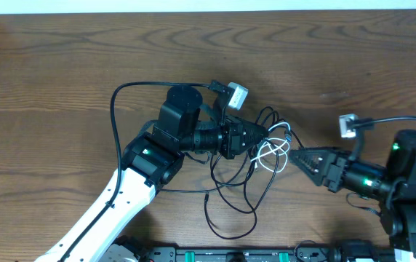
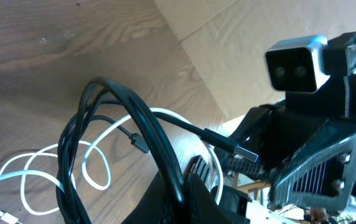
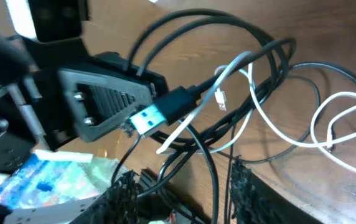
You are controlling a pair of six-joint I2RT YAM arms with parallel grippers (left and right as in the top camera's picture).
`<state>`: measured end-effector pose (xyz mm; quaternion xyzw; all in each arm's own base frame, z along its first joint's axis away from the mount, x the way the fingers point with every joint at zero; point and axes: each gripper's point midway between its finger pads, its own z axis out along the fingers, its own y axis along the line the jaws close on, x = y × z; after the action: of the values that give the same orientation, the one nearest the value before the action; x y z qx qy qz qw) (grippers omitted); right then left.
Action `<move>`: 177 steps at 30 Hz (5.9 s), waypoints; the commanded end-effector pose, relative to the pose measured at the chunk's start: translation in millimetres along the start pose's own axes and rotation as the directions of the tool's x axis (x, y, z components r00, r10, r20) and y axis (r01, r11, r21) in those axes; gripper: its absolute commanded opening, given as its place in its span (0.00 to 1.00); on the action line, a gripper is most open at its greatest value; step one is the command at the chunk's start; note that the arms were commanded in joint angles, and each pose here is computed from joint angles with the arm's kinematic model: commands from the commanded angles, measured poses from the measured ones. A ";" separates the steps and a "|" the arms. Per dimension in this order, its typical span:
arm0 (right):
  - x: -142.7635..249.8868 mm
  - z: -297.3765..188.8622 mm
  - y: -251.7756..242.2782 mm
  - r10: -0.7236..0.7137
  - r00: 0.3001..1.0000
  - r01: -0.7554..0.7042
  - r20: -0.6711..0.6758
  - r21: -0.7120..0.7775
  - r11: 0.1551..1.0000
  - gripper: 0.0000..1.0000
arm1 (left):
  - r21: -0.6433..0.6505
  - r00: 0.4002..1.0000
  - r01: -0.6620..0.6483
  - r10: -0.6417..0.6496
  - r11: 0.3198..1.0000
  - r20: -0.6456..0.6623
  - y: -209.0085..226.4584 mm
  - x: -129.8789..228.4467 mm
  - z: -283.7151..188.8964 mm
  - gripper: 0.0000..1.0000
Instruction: Untangle cables
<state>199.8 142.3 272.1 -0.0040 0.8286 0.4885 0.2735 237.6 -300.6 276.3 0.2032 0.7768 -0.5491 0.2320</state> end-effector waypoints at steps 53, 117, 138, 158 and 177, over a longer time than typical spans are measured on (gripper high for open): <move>-35.9 -93.7 -106.6 -0.002 0.824 -0.394 0.566 0.576 0.716 0.17 | -0.113 0.994 -0.015 0.027 0.993 0.106 41.2 -32.4 -37.2 0.08; -33.3 -231.0 -177.6 -0.276 0.504 -0.842 0.818 0.537 0.052 0.01 | -0.704 0.956 0.178 0.049 0.687 0.290 183.0 -49.1 -153.3 0.07; -61.4 -63.0 -99.3 -0.032 0.952 -0.127 0.305 0.489 0.863 0.57 | 0.020 0.952 -0.251 0.243 0.968 0.187 39.5 -61.0 -102.7 0.07; -29.0 -13.8 -30.6 0.120 0.988 -0.117 0.097 -0.043 0.992 0.62 | 0.095 0.902 -0.370 0.333 0.924 0.276 -12.8 -84.9 -81.7 0.07; -19.2 49.3 -58.6 -0.042 0.999 0.040 0.023 0.085 0.996 0.66 | 0.090 0.904 -0.360 0.323 0.929 0.282 -18.1 -84.5 -70.4 0.08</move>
<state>248.5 146.9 240.6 -0.0184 0.8169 0.4889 0.3057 285.6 -244.9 351.9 0.2757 0.6568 -0.5763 0.4006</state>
